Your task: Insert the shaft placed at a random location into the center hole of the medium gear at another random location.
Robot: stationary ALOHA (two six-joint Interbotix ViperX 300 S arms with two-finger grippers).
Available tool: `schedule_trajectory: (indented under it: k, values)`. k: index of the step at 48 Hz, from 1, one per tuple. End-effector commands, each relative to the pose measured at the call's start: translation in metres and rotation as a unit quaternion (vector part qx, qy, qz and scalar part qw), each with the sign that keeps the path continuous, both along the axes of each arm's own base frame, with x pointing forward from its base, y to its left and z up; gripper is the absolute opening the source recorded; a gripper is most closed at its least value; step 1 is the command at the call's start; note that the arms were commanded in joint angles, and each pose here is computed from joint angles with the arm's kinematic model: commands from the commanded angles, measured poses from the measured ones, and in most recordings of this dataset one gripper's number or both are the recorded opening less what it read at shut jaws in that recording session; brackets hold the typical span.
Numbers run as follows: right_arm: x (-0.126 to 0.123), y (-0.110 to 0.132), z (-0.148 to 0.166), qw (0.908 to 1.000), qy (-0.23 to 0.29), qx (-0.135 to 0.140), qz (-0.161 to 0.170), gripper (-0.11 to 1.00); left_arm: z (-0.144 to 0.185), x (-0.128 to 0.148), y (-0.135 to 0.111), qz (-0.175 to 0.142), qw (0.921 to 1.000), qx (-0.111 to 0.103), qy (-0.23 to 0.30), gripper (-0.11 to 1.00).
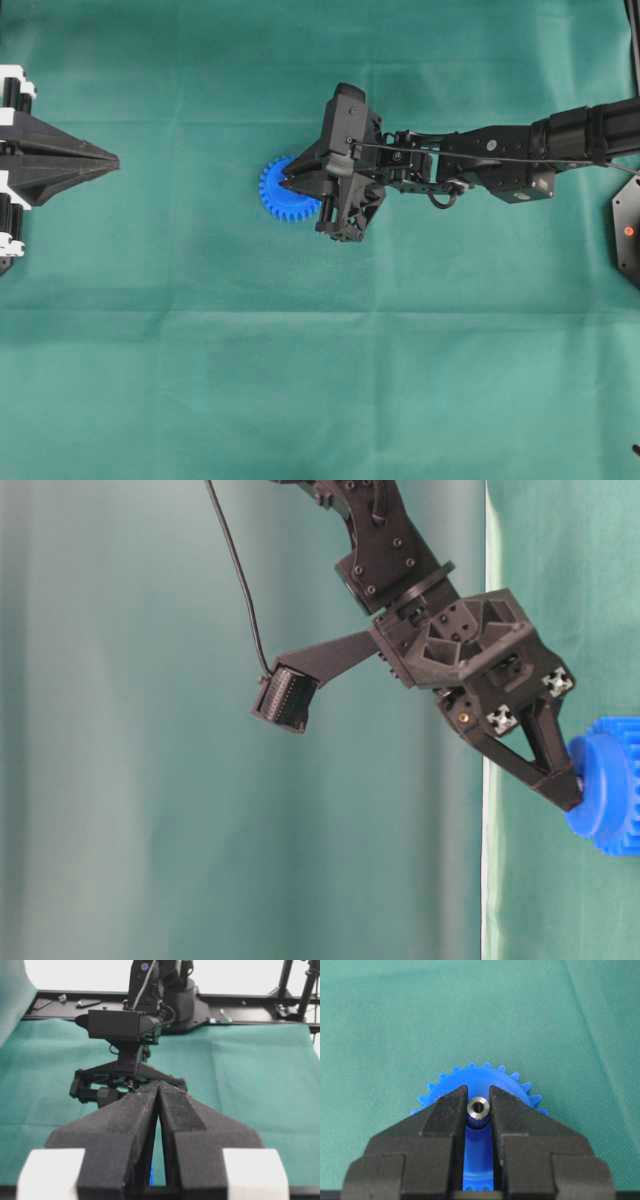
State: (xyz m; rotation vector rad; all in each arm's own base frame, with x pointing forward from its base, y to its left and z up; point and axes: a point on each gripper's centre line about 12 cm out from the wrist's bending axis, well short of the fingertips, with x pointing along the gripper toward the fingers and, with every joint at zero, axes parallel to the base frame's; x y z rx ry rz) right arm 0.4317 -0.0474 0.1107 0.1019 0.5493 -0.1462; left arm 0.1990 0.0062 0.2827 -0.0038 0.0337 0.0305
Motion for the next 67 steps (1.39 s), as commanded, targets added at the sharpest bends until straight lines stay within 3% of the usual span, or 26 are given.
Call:
schedule_trajectory:
  k: [1, 25, 28, 37, 39, 48, 67]
  values:
    - [0.007, 0.0, 0.014, 0.9997, -0.022, 0.0, -0.002, 0.14, 0.006, 0.002, 0.0, 0.0, 1.0, 0.002, -0.007, 0.0]
    - [0.007, 0.001, 0.014, 0.9998, -0.022, 0.001, -0.001, 0.16, 0.005, 0.002, 0.0, 0.0, 1.0, 0.002, -0.003, 0.0]
    - [0.007, 0.0, 0.015, 0.9997, -0.025, 0.001, -0.001, 0.27, 0.005, 0.002, 0.0, 0.0, 1.0, 0.002, -0.004, 0.0]
    - [0.006, 0.001, 0.023, 0.9995, -0.033, -0.001, 0.0, 0.82, 0.005, 0.002, 0.0, 0.0, 1.0, 0.002, -0.002, 0.0]
    - [0.006, 0.0, 0.026, 0.9994, -0.035, -0.001, -0.002, 0.87, 0.004, 0.002, 0.0, 0.0, 1.0, 0.002, -0.001, 0.0]
    - [0.001, 0.001, 0.045, 0.9988, -0.048, -0.003, 0.001, 0.76, 0.005, 0.002, 0.0, 0.0, 1.0, 0.002, -0.003, 0.0]
    - [-0.025, 0.004, 0.074, 0.9976, -0.07, -0.006, 0.002, 0.77, 0.006, 0.001, 0.0, 0.001, 1.0, 0.001, -0.006, 0.0]
